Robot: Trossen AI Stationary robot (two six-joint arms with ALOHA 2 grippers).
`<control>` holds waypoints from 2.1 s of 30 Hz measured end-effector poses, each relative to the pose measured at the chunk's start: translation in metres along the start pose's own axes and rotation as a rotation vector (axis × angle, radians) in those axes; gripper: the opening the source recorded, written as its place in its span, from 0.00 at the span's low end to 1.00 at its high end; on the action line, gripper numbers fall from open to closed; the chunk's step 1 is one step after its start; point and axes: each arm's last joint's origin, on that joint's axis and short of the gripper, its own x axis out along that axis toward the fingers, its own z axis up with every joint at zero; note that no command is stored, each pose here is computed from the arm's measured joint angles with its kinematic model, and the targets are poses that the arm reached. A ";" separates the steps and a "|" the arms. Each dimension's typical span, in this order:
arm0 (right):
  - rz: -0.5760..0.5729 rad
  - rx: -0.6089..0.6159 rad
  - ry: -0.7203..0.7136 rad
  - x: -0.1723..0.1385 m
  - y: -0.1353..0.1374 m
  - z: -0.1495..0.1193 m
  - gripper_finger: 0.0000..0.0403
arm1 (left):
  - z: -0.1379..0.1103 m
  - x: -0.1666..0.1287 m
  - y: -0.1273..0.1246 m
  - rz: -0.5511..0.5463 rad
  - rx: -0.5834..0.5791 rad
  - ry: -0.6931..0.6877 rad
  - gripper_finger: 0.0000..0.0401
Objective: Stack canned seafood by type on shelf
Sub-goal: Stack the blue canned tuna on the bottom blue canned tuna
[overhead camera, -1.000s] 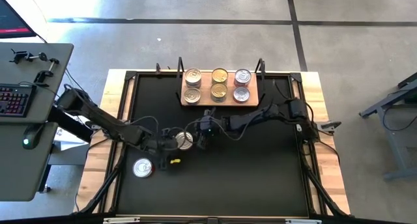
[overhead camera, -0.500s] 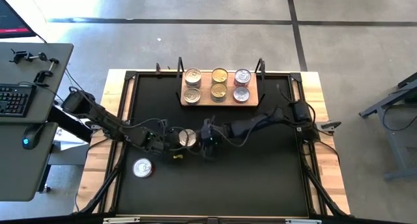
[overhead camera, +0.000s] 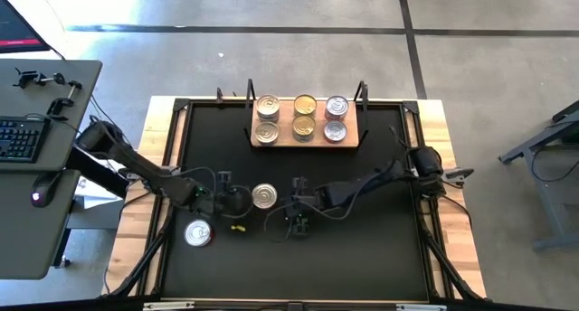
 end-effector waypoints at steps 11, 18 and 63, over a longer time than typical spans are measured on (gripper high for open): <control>-0.004 0.113 -0.083 0.025 -0.042 0.005 0.39 | -0.015 0.038 -0.005 -0.049 -0.005 -0.071 0.00; -0.149 0.241 -0.004 0.025 -0.065 -0.003 0.39 | 0.006 0.025 -0.007 -0.093 0.036 -0.170 0.00; -0.148 -0.048 -0.222 -0.053 0.015 -0.037 0.39 | 0.033 0.078 -0.002 -0.174 0.161 -0.289 0.01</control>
